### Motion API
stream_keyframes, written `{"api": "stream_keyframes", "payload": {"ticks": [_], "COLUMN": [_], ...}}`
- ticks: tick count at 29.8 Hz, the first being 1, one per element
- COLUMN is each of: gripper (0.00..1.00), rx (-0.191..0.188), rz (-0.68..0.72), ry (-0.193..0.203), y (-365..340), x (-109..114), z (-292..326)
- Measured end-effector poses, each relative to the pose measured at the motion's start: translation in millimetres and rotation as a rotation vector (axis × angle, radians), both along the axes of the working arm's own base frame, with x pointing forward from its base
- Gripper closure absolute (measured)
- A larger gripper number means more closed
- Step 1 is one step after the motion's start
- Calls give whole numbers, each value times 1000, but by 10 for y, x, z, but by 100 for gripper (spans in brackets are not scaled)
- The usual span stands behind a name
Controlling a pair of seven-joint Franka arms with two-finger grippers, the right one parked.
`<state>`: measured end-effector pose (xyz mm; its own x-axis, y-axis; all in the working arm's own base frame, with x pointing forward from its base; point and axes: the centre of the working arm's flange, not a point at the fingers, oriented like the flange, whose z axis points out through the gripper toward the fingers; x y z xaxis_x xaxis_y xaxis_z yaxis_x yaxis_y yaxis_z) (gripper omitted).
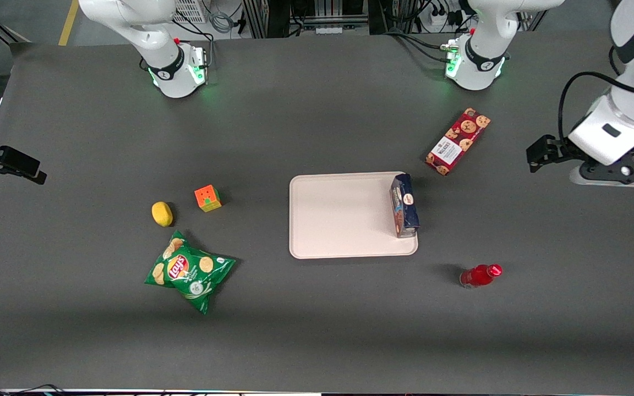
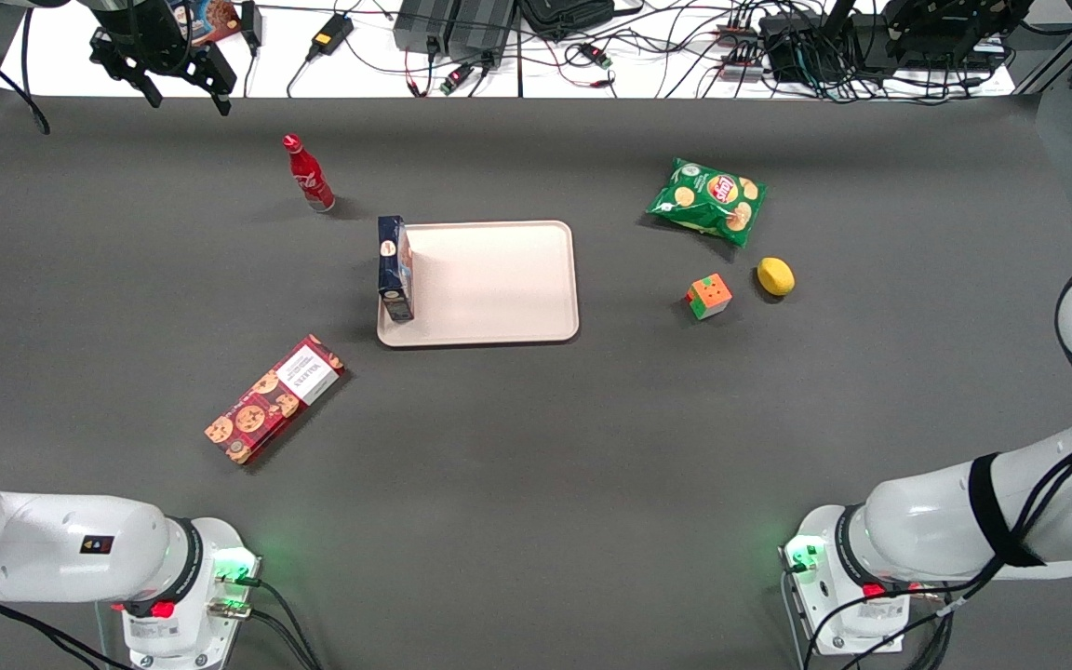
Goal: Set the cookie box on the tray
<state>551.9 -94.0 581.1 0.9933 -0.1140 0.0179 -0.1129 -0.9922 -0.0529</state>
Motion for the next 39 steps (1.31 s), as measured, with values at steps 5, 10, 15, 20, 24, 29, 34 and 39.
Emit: {"api": "stream_keyframes", "payload": {"ticks": [5,10,15,20,24,29,34,39], "gripper": [0,0,0,0,0,0,0,0], "rx": [-32,-61,-67,-67,-68,-70,-71,-71], "rz": [6,16,18,18,18,18,20,21], "ry": [8,14,12,12,10,-4,-9,-11], "y": [-16,-15,-13,-13,-13,-13,-3,4], "x": [-4,-5,-3,-3,-1,14,21,20], "z": [-11,-19,-15,-15,-13,-1,5,13]}}
